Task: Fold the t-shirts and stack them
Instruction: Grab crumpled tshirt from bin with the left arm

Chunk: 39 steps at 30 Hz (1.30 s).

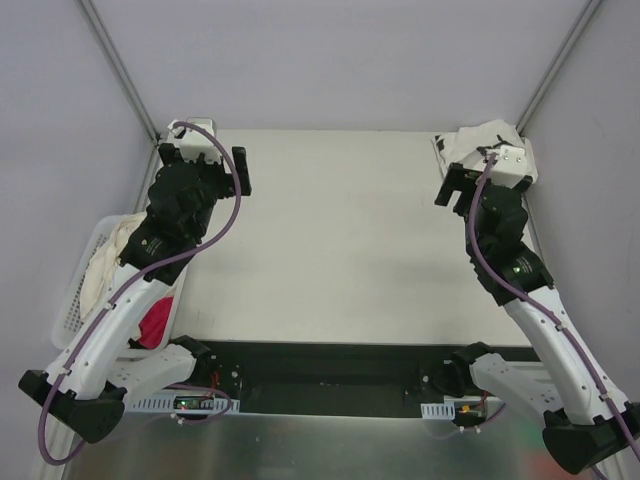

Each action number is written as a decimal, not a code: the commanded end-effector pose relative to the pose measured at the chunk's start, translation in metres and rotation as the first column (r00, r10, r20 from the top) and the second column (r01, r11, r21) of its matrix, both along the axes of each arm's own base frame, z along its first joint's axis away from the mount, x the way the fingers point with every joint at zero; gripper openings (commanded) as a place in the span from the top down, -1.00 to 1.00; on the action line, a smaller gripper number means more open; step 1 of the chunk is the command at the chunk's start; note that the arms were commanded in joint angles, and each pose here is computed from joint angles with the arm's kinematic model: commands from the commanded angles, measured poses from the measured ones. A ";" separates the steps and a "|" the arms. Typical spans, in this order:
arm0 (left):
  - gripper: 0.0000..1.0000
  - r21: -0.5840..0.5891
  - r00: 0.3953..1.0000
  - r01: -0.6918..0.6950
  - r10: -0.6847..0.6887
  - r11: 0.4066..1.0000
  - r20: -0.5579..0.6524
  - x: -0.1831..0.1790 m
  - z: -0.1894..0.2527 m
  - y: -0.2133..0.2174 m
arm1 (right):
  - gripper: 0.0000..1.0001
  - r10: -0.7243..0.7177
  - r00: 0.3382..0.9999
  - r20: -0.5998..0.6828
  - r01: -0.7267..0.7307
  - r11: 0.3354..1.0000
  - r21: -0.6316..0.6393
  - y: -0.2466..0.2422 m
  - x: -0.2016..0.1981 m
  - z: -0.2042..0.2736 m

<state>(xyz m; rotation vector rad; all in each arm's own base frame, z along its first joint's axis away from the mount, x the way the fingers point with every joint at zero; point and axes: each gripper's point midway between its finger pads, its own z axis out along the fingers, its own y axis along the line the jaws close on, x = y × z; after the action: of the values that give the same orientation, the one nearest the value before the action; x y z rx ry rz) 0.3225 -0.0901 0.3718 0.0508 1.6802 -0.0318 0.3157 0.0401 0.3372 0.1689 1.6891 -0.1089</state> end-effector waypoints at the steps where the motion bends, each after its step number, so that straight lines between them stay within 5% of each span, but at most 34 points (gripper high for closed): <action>1: -0.98 -0.018 0.988 0.067 -0.064 0.998 0.142 -0.013 0.058 -0.003 | -0.93 0.046 0.984 0.173 -0.048 0.999 0.011 -0.001 -0.012 0.041; 8: -0.92 0.161 0.976 0.047 -0.079 0.986 0.204 -0.013 0.090 0.007 | -0.93 0.084 0.918 0.386 -0.070 0.996 -0.050 -0.003 -0.021 0.112; 16: -0.91 0.424 0.958 -0.225 0.119 0.877 0.261 -0.007 0.137 0.055 | -0.93 0.070 0.921 0.383 -0.048 0.997 -0.067 -0.002 -0.010 0.141; 20: -0.94 0.477 0.851 -0.524 0.461 0.706 0.253 -0.028 0.164 0.115 | -0.93 0.067 0.929 0.365 -0.038 0.996 -0.085 -0.002 -0.008 0.135; 29: -0.98 0.549 0.542 -0.741 0.828 0.387 0.147 -0.065 0.115 0.174 | -0.93 -0.007 0.938 0.346 0.041 0.995 -0.093 -0.024 -0.016 0.121; 32: -0.98 0.575 0.452 -0.759 0.883 0.306 0.127 -0.079 0.083 0.187 | -0.93 -0.038 0.938 0.345 0.069 0.995 -0.078 -0.034 -0.018 0.115; 39: -0.98 0.554 0.371 -0.795 0.921 0.249 0.118 -0.100 0.029 0.202 | -0.93 -0.064 0.946 0.316 0.094 0.992 -0.083 -0.038 -0.016 0.099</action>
<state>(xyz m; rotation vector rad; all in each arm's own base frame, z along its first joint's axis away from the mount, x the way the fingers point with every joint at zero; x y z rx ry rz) 0.2511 0.1003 0.4119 -0.3346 1.7313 1.3685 0.3024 0.0062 0.4354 0.1367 1.3763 -0.2069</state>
